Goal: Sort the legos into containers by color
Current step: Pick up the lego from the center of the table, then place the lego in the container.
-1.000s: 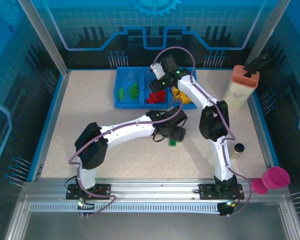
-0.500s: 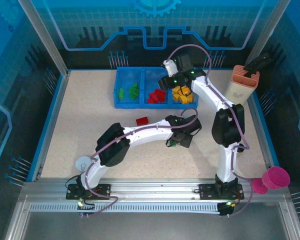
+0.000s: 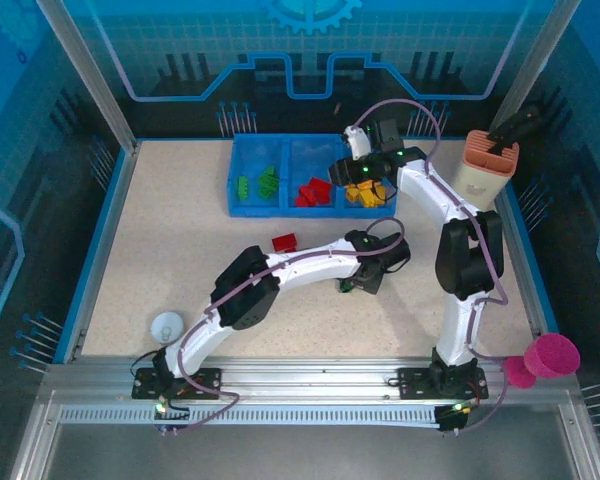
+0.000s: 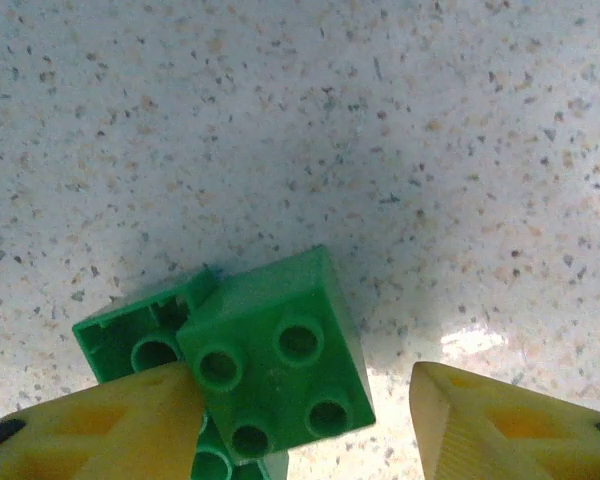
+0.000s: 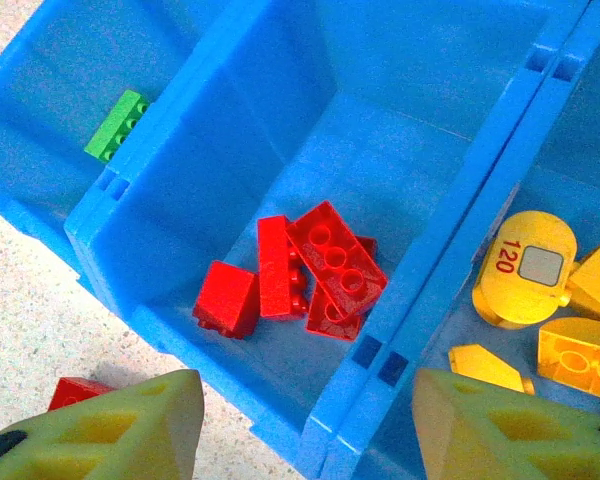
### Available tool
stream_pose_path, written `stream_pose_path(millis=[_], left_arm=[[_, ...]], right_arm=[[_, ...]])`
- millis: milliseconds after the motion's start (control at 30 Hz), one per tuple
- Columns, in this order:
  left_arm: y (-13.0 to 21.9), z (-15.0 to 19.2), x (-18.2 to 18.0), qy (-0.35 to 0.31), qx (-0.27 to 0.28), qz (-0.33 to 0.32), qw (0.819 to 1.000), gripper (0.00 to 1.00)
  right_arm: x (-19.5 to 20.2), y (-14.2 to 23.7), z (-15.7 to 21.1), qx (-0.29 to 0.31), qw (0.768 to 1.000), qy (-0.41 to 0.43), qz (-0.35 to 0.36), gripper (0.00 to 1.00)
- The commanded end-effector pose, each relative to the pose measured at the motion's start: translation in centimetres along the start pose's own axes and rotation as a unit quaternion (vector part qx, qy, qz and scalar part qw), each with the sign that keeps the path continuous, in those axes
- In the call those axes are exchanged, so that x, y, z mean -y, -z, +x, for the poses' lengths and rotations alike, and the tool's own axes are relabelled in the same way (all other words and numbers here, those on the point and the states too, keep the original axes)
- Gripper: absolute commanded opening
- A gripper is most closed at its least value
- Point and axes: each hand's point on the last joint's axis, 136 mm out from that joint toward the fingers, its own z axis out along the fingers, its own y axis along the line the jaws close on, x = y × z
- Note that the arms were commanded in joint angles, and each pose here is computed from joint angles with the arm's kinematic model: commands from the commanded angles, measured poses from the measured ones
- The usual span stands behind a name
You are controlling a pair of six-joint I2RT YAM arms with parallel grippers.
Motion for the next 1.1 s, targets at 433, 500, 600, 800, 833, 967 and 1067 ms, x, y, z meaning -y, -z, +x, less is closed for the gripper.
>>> stream_pose_path(millis=[433, 500, 600, 800, 833, 967, 1067], left_arm=[[-0.1, -1.3, -2.1, -0.009, 0.009, -0.047, 0.999, 0.34], [0.5, -1.3, -2.2, -0.009, 0.011, -0.041, 0.999, 0.32], [2.6, -1.6, -2.6, -0.013, 0.026, -0.023, 0.999, 0.31], [9.9, -3.5, -6.9, -0.008, 0.085, -0.001, 0.996, 0.29], [10.9, -4.0, -8.1, -0.001, 0.094, 0.002, 0.996, 0.29], [15.1, -6.4, -13.2, 0.025, 0.152, 0.01, 0.988, 0.29], [17.3, -8.5, -18.4, 0.043, 0.196, -0.028, 0.979, 0.29]], right_arm=[[0.0, 1.4, -1.1, 0.023, 1.0, -0.001, -0.003, 0.59], [0.2, 1.6, -1.0, 0.021, 1.0, 0.003, 0.004, 0.59], [1.2, 2.2, -0.4, 0.016, 1.0, -0.001, 0.026, 0.6], [2.2, 4.5, 0.8, 0.03, 0.998, -0.035, 0.045, 0.6], [2.1, 4.8, 1.2, 0.029, 0.998, -0.038, 0.049, 0.6], [1.4, 5.4, 3.3, 0.013, 0.998, -0.047, 0.048, 0.6], [0.5, 5.6, 5.4, -0.013, 0.998, -0.041, 0.053, 0.6]])
